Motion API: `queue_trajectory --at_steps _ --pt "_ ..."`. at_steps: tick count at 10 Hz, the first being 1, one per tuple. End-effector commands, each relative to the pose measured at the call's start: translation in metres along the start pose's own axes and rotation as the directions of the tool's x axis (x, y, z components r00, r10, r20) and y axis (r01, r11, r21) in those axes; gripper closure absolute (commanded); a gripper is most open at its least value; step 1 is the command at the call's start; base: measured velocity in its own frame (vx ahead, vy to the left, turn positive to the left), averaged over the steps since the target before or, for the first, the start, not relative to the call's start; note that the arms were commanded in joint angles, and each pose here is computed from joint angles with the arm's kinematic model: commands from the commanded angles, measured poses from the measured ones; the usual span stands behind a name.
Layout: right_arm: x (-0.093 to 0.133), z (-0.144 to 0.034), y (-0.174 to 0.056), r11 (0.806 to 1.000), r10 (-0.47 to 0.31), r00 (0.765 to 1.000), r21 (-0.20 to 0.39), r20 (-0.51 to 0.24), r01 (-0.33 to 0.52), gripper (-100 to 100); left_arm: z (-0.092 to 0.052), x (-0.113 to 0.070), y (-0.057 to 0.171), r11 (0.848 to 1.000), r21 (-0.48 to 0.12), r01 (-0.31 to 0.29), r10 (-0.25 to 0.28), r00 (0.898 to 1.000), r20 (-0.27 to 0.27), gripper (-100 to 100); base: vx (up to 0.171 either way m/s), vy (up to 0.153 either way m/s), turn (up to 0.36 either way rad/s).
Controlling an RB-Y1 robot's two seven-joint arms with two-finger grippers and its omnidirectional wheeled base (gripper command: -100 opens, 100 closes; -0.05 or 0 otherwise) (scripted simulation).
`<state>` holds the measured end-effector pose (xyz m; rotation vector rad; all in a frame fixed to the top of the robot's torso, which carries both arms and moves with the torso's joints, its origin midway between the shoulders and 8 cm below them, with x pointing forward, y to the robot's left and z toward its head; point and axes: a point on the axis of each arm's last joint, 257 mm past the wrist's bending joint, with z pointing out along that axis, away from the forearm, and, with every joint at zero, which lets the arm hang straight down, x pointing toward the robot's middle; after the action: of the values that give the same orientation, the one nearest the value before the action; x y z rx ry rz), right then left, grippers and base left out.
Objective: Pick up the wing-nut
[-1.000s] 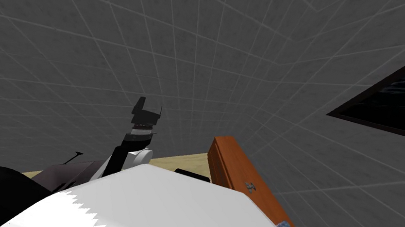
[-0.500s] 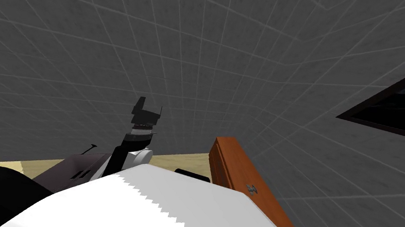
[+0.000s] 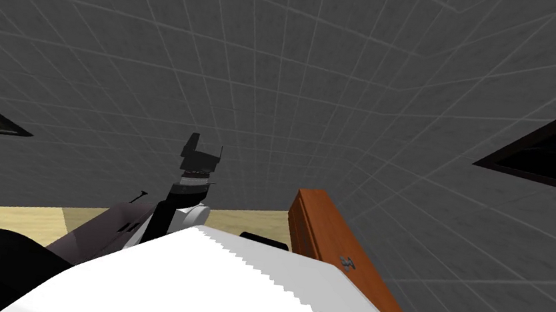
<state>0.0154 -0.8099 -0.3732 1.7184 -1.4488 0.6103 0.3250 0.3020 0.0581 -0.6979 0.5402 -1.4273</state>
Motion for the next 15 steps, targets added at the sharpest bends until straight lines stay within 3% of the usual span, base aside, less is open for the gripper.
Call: queue_trajectory --at_steps 1,4,5,7,10,11,13,14,15 --pt "-0.019 0.006 0.001 1.000 0.027 0.998 0.007 0.056 -0.027 -100 0.000 0.000 0.000 1.000 0.000 0.000 0.000 1.000 0.000 0 -0.049 -0.010 0.290" --pt "-0.027 0.006 -0.006 0.997 0.074 0.994 0.031 0.085 -0.077 -100 0.000 0.000 0.000 1.000 0.000 0.000 0.000 1.000 0.000 0 -0.035 -0.015 0.077" --pt "-0.047 0.010 -0.004 0.995 0.088 0.987 0.030 0.137 -0.093 -100 0.000 0.000 0.000 1.000 0.000 0.000 0.000 1.000 0.000 0 -0.064 -0.008 0.371" --pt "-0.052 0.009 -0.012 0.988 0.135 0.978 0.052 0.161 -0.145 -100 0.000 0.000 0.000 1.000 0.000 0.000 0.000 1.000 0.000 0 -0.045 -0.016 0.083" --pt "-0.075 0.010 -0.021 0.975 0.191 0.954 0.069 0.232 -0.212 -100 0.000 0.000 0.000 1.000 0.000 0.000 0.000 1.000 0.000 0 -0.051 -0.020 0.166" --pt "-0.094 0.010 -0.023 0.971 0.203 0.938 0.067 0.279 -0.230 -100 0.000 0.000 0.000 1.000 0.000 0.000 0.000 1.000 0.000 0 -0.063 -0.008 0.314" --pt "-0.096 0.009 -0.031 0.957 0.242 0.923 0.081 0.298 -0.277 -100 0.000 0.000 0.000 1.000 0.000 0.000 0.000 1.000 0.000 0 -0.041 -0.016 0.096" --pt "-0.114 0.008 -0.034 0.953 0.251 0.906 0.077 0.340 -0.293 -100 0.000 0.000 0.000 1.000 0.000 0.000 0.000 1.000 0.000 0 -0.066 -0.003 0.300" --pt "-0.115 0.007 -0.038 0.944 0.273 0.896 0.084 0.350 -0.320 -100 0.000 0.000 0.000 1.000 0.000 0.000 0.000 1.000 0.000 0 -0.064 -0.013 0.189"
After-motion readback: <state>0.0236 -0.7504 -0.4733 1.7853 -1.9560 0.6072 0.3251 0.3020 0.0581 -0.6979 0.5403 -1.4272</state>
